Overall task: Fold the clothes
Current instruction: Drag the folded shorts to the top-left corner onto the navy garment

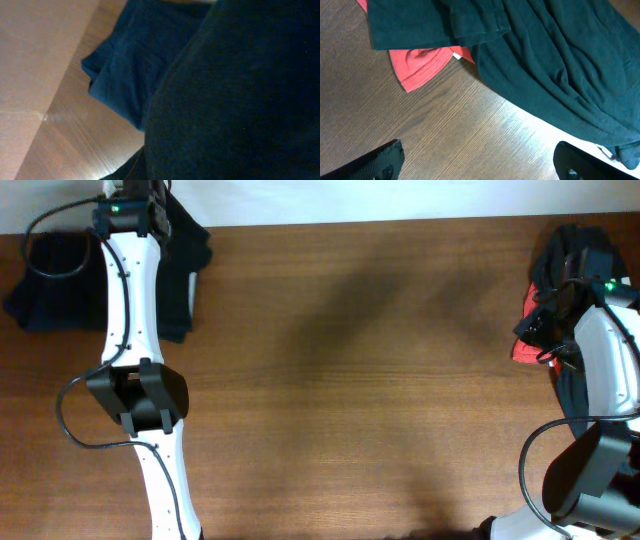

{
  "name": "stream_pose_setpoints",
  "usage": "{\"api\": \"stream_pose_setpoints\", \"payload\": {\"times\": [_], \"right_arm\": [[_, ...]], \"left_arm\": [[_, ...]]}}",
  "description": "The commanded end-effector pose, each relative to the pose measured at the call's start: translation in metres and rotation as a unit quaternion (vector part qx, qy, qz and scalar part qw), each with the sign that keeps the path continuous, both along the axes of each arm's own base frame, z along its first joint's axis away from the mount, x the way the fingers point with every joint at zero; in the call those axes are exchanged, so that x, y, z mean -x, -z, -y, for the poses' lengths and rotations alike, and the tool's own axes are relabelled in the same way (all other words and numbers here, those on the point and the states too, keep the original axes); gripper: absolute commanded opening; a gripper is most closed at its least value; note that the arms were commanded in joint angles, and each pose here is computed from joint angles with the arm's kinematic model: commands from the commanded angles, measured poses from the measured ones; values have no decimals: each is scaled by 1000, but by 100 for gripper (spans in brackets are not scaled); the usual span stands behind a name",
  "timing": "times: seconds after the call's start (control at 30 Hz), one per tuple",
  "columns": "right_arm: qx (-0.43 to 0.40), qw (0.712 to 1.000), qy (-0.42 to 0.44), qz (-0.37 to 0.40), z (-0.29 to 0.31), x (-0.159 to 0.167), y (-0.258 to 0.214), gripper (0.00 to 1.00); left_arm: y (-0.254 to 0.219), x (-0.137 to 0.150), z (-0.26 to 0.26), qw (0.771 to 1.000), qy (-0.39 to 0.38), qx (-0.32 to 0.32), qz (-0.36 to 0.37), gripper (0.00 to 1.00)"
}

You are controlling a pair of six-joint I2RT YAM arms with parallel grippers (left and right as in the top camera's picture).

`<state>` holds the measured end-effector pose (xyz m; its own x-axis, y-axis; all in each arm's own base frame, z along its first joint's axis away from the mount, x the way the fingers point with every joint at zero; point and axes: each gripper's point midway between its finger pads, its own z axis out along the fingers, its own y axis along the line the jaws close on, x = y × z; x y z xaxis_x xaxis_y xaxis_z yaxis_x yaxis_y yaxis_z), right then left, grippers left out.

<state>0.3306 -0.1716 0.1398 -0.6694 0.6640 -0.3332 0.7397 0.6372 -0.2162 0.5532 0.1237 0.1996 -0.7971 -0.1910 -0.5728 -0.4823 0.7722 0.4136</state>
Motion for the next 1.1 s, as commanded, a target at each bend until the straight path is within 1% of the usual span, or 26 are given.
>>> {"api": "stream_pose_setpoints", "payload": {"times": [0.0, 0.07, 0.17, 0.23, 0.33, 0.47, 0.57, 0.67, 0.73, 0.77, 0.8, 0.83, 0.9, 1.0, 1.07], "right_arm": [[8, 1000, 9, 9, 4, -1, -7, 99], [8, 1000, 9, 9, 4, -1, -7, 99], [8, 1000, 9, 9, 4, -1, -7, 99], [8, 1000, 9, 9, 4, -1, -7, 99], [8, 1000, 9, 9, 4, -1, -7, 99], [8, 1000, 9, 9, 4, -1, -7, 99], [8, 1000, 9, 9, 4, -1, -7, 99], [8, 1000, 9, 9, 4, -1, -7, 99], [8, 1000, 9, 9, 4, -1, -7, 99], [8, 1000, 9, 9, 4, -1, -7, 99], [8, 1000, 9, 9, 4, -1, -7, 99], [8, 1000, 9, 9, 4, -1, -7, 99], [8, 1000, 9, 9, 4, -1, -7, 99], [8, 1000, 9, 9, 4, -1, -7, 99], [8, 1000, 9, 9, 4, -1, -7, 99]], "left_arm": [[-32, -1, -8, 997, -43, -5, 68, 1], [-43, -2, -7, 995, -48, -1, 90, 0], [-47, -3, -10, 994, -51, -1, 97, 1], [-54, -11, -13, 991, -54, -6, 123, 0], [-52, -15, -18, 990, -58, -7, 130, 0], [-25, -15, -50, 990, -86, -10, 113, 1], [13, -19, -80, 990, -110, -11, 93, 1], [35, -24, -106, 986, -130, -14, 101, 1], [31, -27, -126, 981, -143, -17, 127, 1], [30, -27, -129, 981, -145, -17, 130, 5], [29, -27, -133, 980, -146, -14, 135, 35], [29, -26, -136, 980, -148, -14, 135, 75], [32, -23, -134, 981, -147, -11, 124, 99], [39, -20, -119, 985, -137, -7, 100, 99], [49, -9, -109, 990, -131, -3, 58, 99]]}}
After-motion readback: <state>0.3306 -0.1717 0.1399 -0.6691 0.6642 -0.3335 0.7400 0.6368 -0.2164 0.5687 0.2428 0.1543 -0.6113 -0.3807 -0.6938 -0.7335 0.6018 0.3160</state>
